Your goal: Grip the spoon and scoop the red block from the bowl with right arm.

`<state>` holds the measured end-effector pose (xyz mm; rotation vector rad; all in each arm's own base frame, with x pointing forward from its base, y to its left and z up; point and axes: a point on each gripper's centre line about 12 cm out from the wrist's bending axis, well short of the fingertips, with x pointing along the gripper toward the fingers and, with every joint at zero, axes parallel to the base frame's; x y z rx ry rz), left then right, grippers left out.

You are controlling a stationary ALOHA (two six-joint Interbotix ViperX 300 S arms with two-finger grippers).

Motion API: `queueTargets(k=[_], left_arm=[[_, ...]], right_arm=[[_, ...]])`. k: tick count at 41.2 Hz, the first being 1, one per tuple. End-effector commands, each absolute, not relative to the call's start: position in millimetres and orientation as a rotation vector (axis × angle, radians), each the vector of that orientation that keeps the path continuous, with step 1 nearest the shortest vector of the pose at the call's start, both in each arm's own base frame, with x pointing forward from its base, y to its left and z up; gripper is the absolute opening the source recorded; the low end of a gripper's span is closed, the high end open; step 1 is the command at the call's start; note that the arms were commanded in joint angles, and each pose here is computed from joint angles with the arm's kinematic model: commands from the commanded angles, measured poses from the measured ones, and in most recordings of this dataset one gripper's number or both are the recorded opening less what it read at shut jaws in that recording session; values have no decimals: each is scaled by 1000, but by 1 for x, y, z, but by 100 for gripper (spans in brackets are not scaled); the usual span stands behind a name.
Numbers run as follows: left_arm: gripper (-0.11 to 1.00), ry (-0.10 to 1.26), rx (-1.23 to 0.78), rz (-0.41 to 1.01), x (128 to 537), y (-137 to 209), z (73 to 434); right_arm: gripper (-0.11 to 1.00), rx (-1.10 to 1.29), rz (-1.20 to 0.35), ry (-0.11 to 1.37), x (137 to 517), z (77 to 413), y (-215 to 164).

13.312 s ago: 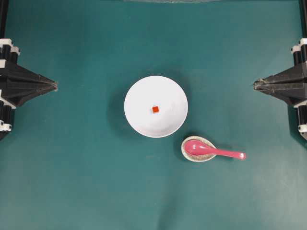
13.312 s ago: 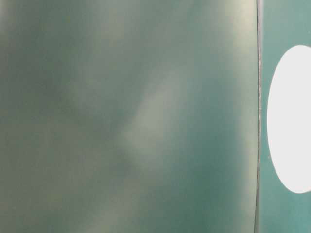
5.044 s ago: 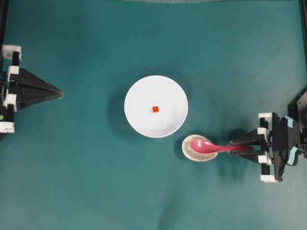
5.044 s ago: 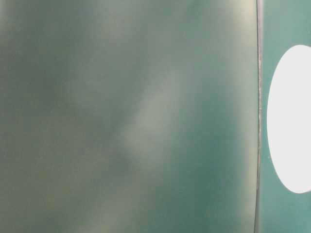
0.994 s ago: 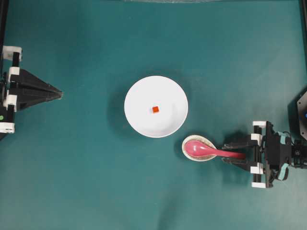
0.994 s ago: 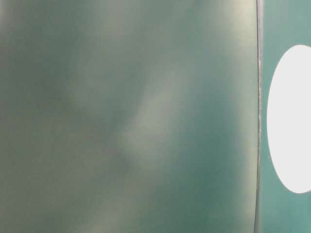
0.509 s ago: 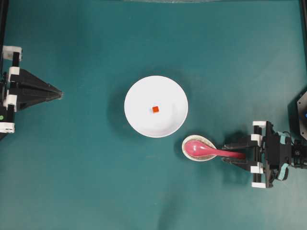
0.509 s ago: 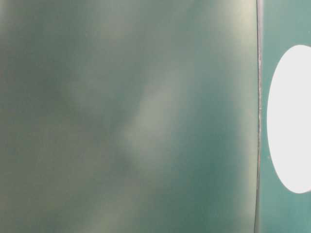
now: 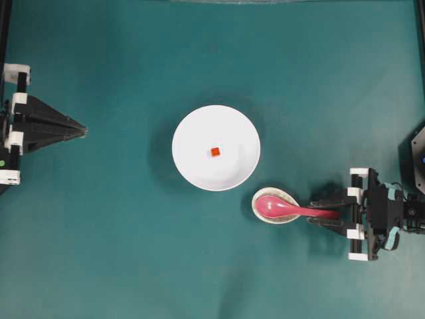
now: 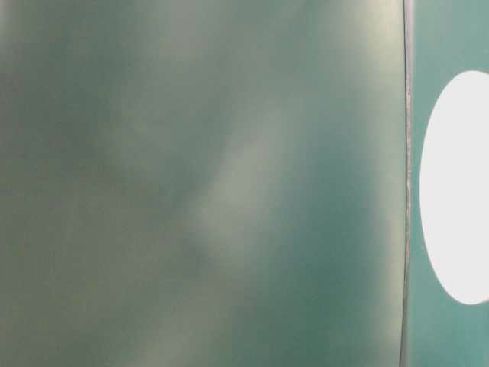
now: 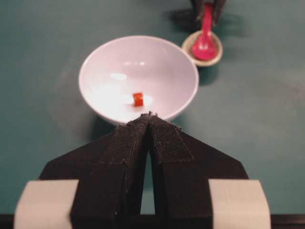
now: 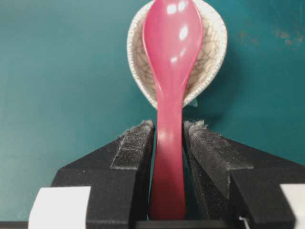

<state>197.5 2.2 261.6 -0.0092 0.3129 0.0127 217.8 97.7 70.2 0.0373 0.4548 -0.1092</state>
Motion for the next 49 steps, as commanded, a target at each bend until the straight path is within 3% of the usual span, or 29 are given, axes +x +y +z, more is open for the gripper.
queueTargets(k=[1, 49], left_arm=[[0, 298, -9, 14, 200, 3, 268], [0, 299, -9, 14, 200, 3, 267]], right_arm=[[36, 52, -111, 431, 219, 76, 98], [39, 87, -130, 425, 224, 77, 97]])
